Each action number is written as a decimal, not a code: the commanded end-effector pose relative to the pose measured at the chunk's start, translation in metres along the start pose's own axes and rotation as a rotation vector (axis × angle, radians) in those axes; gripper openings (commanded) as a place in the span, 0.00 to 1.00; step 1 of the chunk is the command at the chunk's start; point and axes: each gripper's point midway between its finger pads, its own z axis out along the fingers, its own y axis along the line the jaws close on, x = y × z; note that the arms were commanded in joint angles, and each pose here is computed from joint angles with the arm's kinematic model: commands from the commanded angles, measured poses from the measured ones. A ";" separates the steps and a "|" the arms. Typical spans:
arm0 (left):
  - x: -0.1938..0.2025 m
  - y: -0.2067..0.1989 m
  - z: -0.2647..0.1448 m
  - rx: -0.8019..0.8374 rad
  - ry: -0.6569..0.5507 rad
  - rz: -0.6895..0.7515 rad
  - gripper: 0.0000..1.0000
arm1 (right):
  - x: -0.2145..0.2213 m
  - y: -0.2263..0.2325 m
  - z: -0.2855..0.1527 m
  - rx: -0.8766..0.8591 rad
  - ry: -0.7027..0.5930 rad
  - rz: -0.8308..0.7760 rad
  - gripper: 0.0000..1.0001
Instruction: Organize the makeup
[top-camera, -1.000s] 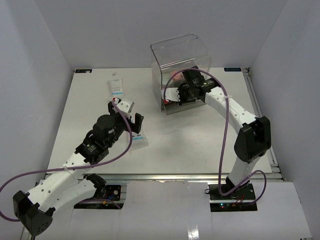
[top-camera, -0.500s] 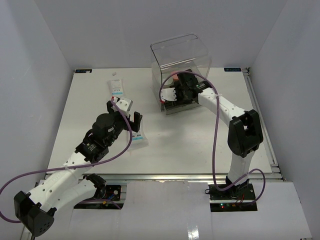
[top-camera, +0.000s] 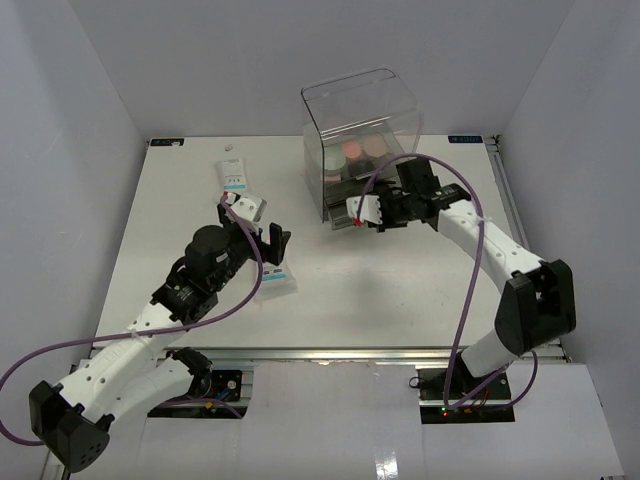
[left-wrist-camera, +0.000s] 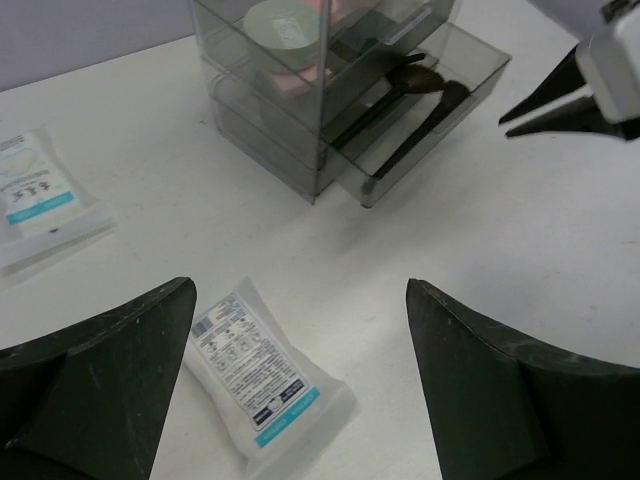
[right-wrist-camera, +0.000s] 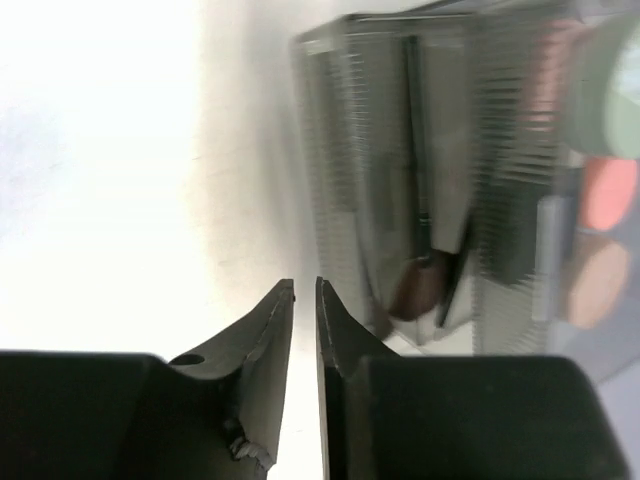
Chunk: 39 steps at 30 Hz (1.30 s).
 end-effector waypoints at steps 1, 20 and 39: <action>-0.078 -0.037 0.015 0.162 -0.097 -0.192 0.95 | 0.009 0.062 0.030 -0.186 -0.096 -0.070 0.18; -0.132 0.007 0.217 -0.090 0.101 -0.520 0.76 | 0.068 -0.001 0.074 0.089 0.108 -0.124 0.11; -0.173 0.012 0.198 -0.074 0.014 -0.424 0.72 | 0.081 -0.043 0.088 0.158 0.125 -0.070 0.13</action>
